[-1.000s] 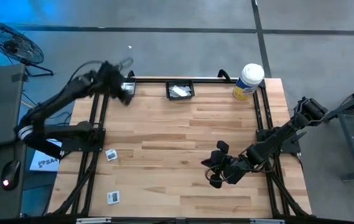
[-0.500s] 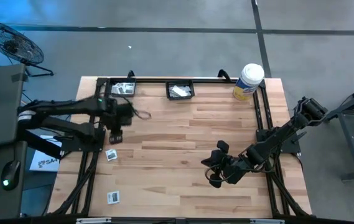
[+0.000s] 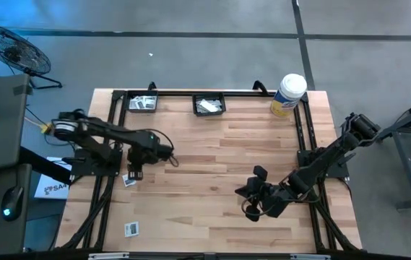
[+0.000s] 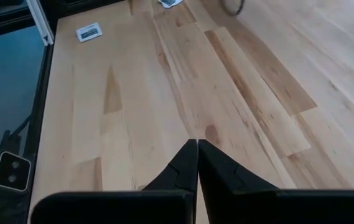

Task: Pick & Place First Aid Supplies
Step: Put the gray towelette pack into the left black bin

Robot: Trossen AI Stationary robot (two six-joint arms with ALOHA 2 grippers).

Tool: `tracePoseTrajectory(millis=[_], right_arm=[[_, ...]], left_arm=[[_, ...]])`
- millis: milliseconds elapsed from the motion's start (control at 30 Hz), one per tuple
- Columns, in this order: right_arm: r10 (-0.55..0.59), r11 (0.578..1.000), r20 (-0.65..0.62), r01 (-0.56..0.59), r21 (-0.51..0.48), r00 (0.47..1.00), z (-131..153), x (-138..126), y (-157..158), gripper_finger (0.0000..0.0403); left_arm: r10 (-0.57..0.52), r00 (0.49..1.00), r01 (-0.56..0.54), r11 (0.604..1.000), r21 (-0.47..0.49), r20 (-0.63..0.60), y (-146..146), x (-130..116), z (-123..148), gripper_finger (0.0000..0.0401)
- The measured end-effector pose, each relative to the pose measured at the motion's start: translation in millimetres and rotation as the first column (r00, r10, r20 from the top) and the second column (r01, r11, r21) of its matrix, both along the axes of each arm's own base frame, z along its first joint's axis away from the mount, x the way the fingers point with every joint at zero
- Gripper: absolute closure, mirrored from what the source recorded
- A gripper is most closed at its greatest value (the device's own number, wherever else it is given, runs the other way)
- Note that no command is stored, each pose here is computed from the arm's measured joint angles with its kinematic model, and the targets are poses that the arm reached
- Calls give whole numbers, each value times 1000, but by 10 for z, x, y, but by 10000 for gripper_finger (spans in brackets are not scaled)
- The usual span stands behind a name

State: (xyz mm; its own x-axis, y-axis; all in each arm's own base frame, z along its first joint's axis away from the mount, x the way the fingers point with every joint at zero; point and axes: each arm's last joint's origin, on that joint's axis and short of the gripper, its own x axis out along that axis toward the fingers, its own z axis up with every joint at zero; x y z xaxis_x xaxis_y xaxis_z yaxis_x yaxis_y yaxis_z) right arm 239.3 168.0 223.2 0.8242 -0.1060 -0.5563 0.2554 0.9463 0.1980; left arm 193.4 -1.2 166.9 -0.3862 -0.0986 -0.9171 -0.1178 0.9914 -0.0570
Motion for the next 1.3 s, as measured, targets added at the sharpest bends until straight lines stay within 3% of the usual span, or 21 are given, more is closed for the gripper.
tracePoseTrajectory(millis=[133,267,600,900,1300], right_arm=[[-23,1000,14,24,-14,1000,4,1,-7,396],[-104,993,65,107,-46,992,18,-2,-24,394],[-62,997,49,64,-52,997,18,3,-14,393],[87,995,-38,-85,58,995,-7,-8,39,398],[282,944,-121,-253,212,952,-27,-34,106,394]], left_arm=[[7,994,-10,999,-30,-112,-87,6,-104,263],[-15,994,14,1000,-12,-111,-185,28,-143,263],[-11,995,16,999,52,-97,-222,36,-152,263],[17,997,-8,993,116,-76,-211,52,-160,256],[9,997,0,993,116,-75,-210,52,-161,171]])
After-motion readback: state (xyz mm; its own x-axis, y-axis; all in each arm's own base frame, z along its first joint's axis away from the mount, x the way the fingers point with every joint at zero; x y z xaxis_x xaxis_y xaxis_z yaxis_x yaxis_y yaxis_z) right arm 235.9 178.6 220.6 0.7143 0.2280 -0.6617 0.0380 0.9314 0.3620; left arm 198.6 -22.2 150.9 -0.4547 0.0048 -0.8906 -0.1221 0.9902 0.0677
